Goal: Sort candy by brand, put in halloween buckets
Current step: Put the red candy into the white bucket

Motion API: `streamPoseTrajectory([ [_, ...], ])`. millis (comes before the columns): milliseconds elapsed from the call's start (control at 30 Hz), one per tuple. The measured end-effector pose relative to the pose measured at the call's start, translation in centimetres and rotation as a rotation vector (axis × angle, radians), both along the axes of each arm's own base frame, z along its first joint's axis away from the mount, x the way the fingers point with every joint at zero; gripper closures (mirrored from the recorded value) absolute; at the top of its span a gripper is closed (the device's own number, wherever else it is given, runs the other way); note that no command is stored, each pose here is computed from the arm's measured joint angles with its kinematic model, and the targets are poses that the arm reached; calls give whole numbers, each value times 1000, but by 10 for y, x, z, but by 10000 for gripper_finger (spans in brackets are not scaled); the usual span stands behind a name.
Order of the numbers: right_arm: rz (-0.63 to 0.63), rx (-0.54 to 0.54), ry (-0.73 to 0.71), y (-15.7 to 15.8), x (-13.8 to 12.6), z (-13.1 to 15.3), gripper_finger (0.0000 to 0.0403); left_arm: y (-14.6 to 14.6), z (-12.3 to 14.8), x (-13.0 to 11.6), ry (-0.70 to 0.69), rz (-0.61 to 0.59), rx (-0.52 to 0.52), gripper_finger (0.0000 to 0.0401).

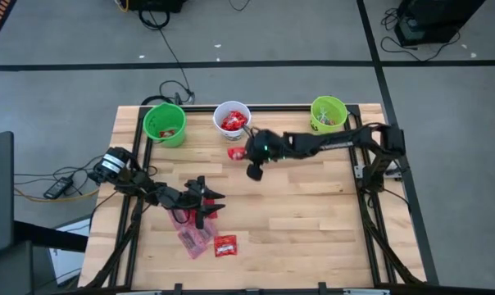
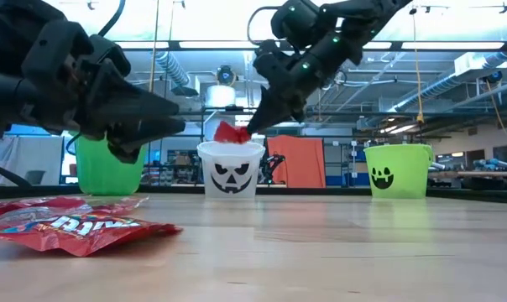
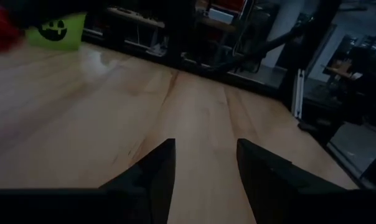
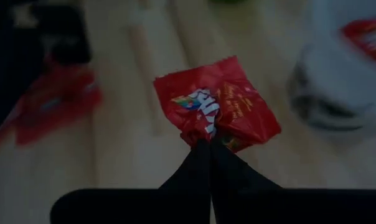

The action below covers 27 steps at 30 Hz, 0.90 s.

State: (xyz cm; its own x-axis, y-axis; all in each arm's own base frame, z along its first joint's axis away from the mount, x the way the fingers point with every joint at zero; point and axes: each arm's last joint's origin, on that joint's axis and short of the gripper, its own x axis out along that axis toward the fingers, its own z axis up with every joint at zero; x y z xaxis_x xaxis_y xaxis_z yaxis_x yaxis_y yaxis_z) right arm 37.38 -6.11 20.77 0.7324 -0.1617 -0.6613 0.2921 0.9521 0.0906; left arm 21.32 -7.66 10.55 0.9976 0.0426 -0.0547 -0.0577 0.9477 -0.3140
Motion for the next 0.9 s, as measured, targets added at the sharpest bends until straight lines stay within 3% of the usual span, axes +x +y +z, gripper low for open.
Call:
streamPoseTrajectory([
  [233, -99, -61, -81, -55, 2, 33, 401, -1, 0, 2, 0, 0, 0, 224],
  [467, -188, -23, -214, -100, -7, 49, 392, -1, 0, 3, 9, -1, 26, 224],
  [667, -152, 18, -277, -114, -8, 49, 334, -3, 0, 5, 9, -11, 37, 222],
  [900, -77, 63, -293, -109, -5, 49, 241, -14, 2, 19, 34, -143, 84, 193],
])
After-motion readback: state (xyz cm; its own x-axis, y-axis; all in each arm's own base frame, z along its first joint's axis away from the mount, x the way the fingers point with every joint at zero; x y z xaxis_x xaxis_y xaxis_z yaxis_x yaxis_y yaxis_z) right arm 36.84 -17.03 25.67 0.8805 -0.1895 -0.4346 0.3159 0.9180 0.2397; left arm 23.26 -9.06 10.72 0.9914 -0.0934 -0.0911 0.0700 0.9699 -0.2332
